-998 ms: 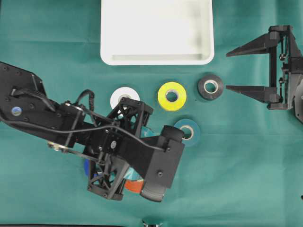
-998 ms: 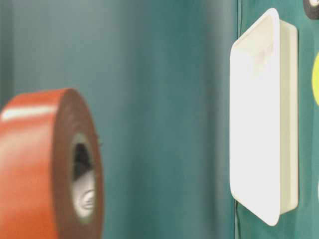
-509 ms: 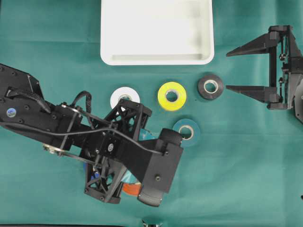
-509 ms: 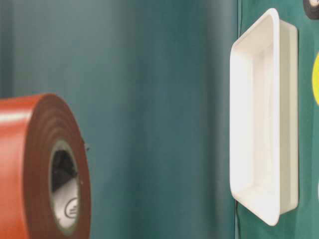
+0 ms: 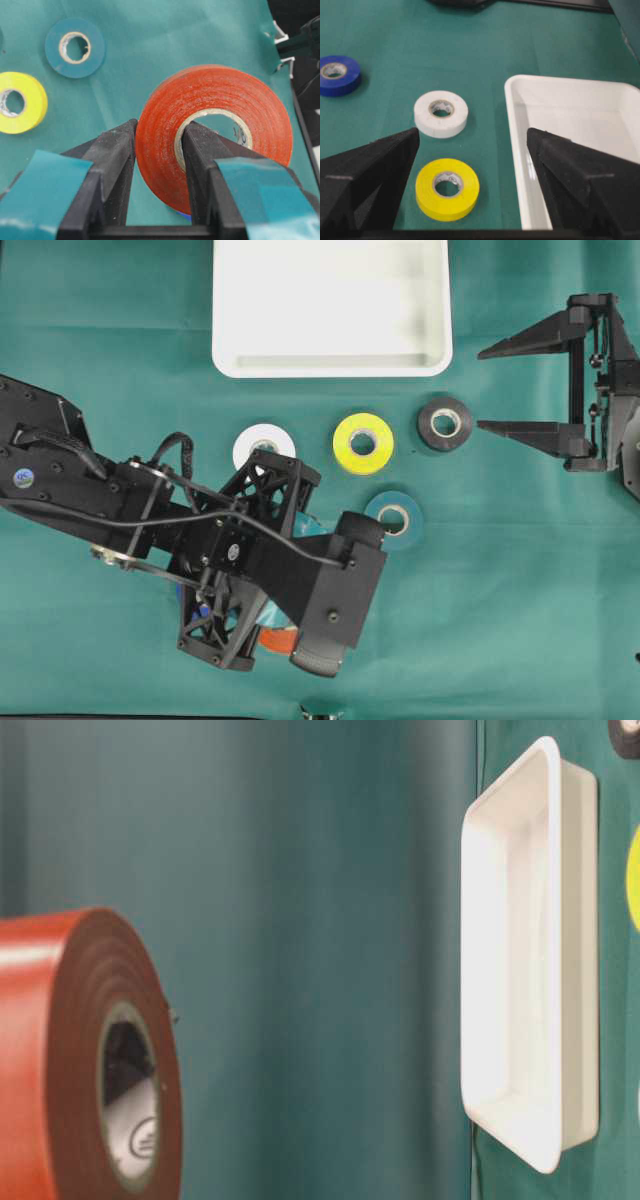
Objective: Pick up the tape from a random location and place it into the white case.
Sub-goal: 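Lift the orange-red roll and carry it toward the white tray, then lower the orange-red roll into the tray and open the left gripper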
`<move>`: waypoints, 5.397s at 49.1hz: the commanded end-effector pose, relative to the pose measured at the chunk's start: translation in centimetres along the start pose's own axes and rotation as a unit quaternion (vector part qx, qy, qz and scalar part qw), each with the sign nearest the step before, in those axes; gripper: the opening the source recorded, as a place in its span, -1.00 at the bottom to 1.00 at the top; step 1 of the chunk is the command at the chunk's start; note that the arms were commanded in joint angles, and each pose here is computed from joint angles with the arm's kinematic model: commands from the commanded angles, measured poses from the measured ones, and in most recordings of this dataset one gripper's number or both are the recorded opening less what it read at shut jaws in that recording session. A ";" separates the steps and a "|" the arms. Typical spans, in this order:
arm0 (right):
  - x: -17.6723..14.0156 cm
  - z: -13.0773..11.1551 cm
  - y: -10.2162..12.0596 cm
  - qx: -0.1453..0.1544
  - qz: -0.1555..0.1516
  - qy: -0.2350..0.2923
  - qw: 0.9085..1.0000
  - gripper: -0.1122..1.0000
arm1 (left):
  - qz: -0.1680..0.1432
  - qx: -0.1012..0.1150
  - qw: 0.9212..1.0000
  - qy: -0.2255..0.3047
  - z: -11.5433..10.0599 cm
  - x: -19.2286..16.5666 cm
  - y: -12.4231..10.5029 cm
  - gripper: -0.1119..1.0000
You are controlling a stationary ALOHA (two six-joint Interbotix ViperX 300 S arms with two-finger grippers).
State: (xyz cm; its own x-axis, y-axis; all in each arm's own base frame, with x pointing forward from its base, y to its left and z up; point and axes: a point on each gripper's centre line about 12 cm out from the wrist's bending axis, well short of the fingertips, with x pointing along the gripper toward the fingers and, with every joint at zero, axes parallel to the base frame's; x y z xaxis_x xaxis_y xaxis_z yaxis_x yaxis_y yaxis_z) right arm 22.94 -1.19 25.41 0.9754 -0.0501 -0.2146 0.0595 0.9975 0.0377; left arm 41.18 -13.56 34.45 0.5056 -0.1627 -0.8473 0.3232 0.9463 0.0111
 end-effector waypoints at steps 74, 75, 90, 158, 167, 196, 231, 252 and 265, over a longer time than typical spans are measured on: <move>-0.1 1.2 0.0 0.000 -0.001 0.007 1.000 0.79 | 0.165 -0.245 0.955 0.017 -10.5 -6.5 23.1 -0.38; -0.1 1.1 0.0 -0.001 -0.001 0.009 1.000 0.79 | 0.165 -0.246 0.955 0.016 -10.5 -6.5 23.1 -0.38; 0.0 1.4 0.0 -0.001 -0.001 0.010 1.000 0.79 | 0.169 -0.242 0.956 0.004 -10.0 -6.2 23.5 -0.38; 0.1 1.8 0.0 -0.007 -0.001 0.016 1.000 0.79 | 0.189 -0.256 0.948 0.029 -13.8 2.4 30.9 -0.38; 0.1 1.8 0.0 -0.007 -0.001 0.017 1.000 0.79 | 0.202 -0.261 0.944 0.012 -15.4 4.4 32.0 -0.38; 0.5 1.4 0.0 -0.011 -0.002 0.025 1.000 0.79 | 0.210 -0.275 0.938 0.013 -18.8 9.2 34.1 -0.38; 0.5 1.4 0.0 -0.011 -0.001 0.025 1.000 0.79 | 0.202 -0.285 0.936 0.030 -20.3 11.4 34.4 -0.38; 0.5 1.4 0.0 -0.011 -0.002 0.027 1.000 0.79 | 0.208 -0.278 0.938 0.012 -19.7 11.4 34.4 0.93; 0.5 1.4 0.0 -0.011 -0.002 0.028 1.000 0.79 | 0.209 -0.278 0.938 0.010 -19.6 11.1 34.4 0.97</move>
State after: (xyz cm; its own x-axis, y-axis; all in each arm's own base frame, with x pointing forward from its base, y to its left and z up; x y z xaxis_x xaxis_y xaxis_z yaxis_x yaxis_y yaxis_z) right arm 23.37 -1.21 25.60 0.9543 -0.0493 -0.2947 0.0571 0.9982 0.0177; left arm 42.02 22.62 13.18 0.4445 0.2394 -0.8632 -0.3675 0.9275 0.0679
